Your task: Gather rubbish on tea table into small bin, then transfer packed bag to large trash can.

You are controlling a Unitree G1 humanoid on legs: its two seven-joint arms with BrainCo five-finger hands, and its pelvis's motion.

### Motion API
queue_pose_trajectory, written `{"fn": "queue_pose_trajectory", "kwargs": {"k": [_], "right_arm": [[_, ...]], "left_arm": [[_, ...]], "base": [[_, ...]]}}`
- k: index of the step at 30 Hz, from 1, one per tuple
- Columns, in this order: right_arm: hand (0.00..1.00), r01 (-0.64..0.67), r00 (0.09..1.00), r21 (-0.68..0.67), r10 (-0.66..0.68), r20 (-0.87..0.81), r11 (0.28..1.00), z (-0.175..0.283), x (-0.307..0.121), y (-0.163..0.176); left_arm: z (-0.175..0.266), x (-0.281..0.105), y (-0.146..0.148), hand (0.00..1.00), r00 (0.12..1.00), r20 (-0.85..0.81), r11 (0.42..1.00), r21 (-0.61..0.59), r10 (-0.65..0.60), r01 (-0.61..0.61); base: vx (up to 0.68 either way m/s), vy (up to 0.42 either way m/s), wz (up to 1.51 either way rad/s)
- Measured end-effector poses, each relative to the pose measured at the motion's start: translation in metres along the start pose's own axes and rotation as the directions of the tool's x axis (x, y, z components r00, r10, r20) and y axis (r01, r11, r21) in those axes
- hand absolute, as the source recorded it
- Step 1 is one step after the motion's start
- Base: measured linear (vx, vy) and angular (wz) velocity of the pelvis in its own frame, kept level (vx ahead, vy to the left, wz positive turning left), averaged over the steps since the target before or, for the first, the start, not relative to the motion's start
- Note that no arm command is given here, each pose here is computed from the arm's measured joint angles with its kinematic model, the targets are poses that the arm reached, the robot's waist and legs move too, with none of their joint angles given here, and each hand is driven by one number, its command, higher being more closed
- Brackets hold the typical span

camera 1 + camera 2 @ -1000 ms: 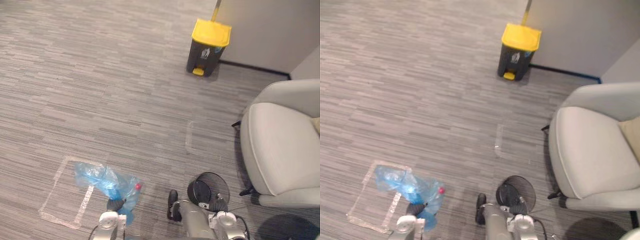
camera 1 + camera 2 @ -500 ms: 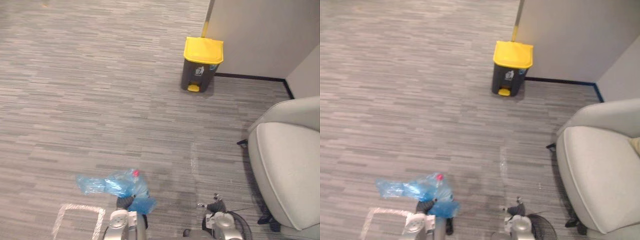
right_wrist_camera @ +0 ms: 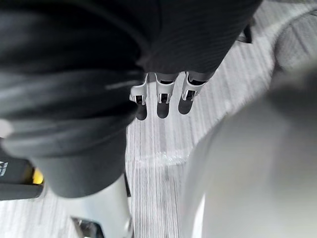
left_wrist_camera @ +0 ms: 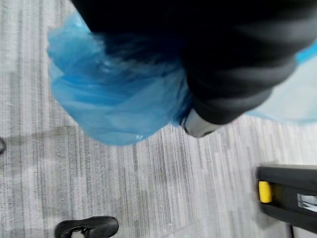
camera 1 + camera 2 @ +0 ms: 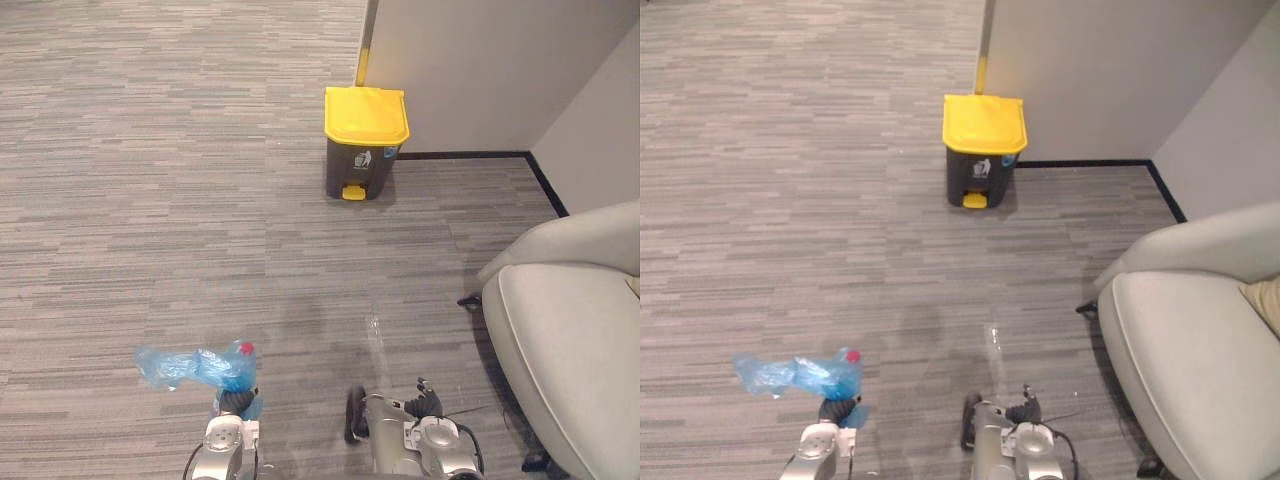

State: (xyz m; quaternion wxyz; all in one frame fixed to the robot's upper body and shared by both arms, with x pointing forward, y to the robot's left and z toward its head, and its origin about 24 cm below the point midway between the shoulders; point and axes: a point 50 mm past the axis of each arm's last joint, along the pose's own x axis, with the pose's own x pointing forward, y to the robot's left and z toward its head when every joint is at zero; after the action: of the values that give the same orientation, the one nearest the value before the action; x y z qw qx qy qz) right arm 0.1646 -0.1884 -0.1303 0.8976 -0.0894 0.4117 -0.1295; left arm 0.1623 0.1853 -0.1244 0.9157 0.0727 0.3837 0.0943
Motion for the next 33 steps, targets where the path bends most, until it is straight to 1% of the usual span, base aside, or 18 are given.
{"fn": "queue_pose_trajectory", "kwargs": {"k": [1, 4, 6, 9, 13, 16, 17, 19, 24, 25, 31, 33], "right_arm": [[0.00, 0.008, 1.000, -0.006, -0.008, 0.011, 1.000, 0.004, 0.002, -0.004], [0.00, 0.029, 0.999, 0.018, -0.028, -0.028, 0.999, -0.005, 0.001, -0.009], [0.00, 0.011, 0.999, 0.004, -0.011, -0.038, 1.000, -0.013, -0.004, -0.004], [0.00, 0.001, 0.999, 0.017, 0.000, -0.039, 1.000, -0.013, -0.005, 0.001], [0.00, 0.013, 1.000, 0.068, -0.011, -0.026, 0.998, -0.008, -0.006, 0.003], [0.00, 0.035, 0.998, 0.053, -0.032, -0.056, 0.998, -0.015, -0.004, -0.006], [0.00, 0.014, 0.997, 0.060, -0.009, -0.077, 0.998, -0.019, -0.007, 0.003], [0.00, 0.008, 0.995, 0.065, -0.002, -0.095, 0.998, -0.026, -0.010, 0.006], [0.00, -0.016, 0.995, 0.060, 0.021, -0.096, 0.998, -0.027, -0.013, 0.014], [0.00, -0.013, 0.997, 0.065, 0.017, -0.075, 0.998, -0.023, -0.012, 0.013], [0.00, -0.011, 1.000, 0.049, 0.012, -0.019, 0.999, -0.008, -0.007, 0.009], [0.00, -0.014, 0.999, 0.036, 0.015, -0.036, 0.999, -0.012, -0.006, 0.009]], "left_arm": [[0.001, 0.001, -0.001, 1.00, 1.000, 0.002, 1.000, -0.002, -0.002, 0.002], [0.010, 0.002, -0.010, 1.00, 0.999, 0.026, 1.000, -0.017, -0.021, 0.021], [0.013, -0.002, -0.024, 1.00, 0.998, 0.045, 0.997, -0.057, -0.047, 0.049], [0.013, -0.007, -0.030, 1.00, 0.997, 0.056, 0.995, -0.080, -0.058, 0.062], [0.010, -0.009, -0.028, 1.00, 0.997, 0.048, 0.994, -0.092, -0.052, 0.056], [0.002, -0.010, -0.028, 1.00, 0.998, 0.021, 0.994, -0.090, -0.052, 0.054], [-0.004, -0.010, -0.021, 1.00, 0.999, -0.001, 0.997, -0.072, -0.038, 0.038], [-0.004, -0.008, -0.018, 1.00, 0.999, -0.004, 0.998, -0.062, -0.031, 0.031], [-0.009, -0.010, -0.014, 1.00, 0.999, -0.015, 0.999, -0.032, -0.028, 0.028], [-0.007, -0.008, -0.012, 1.00, 1.000, -0.007, 0.999, -0.028, -0.025, 0.024], [-0.008, -0.007, -0.011, 1.00, 1.000, -0.019, 0.999, -0.022, -0.024, 0.024], [-0.010, -0.006, -0.006, 1.00, 0.999, -0.026, 1.000, 0.001, -0.019, 0.019]], "base": [[0.45, -0.189, -0.14], [0.49, -0.229, 0.19], [0.39, -0.113, 0.06], [0.30, -0.007, -0.17], [0.35, 0.137, -0.21], [0.37, 0.249, -0.35], [0.41, 0.259, -0.26], [0.37, 0.207, -0.10], [0.43, 0.225, -0.34], [0.55, 0.134, 0.12], [0.40, -0.049, 0.14], [0.40, -0.142, 0.28]]}}
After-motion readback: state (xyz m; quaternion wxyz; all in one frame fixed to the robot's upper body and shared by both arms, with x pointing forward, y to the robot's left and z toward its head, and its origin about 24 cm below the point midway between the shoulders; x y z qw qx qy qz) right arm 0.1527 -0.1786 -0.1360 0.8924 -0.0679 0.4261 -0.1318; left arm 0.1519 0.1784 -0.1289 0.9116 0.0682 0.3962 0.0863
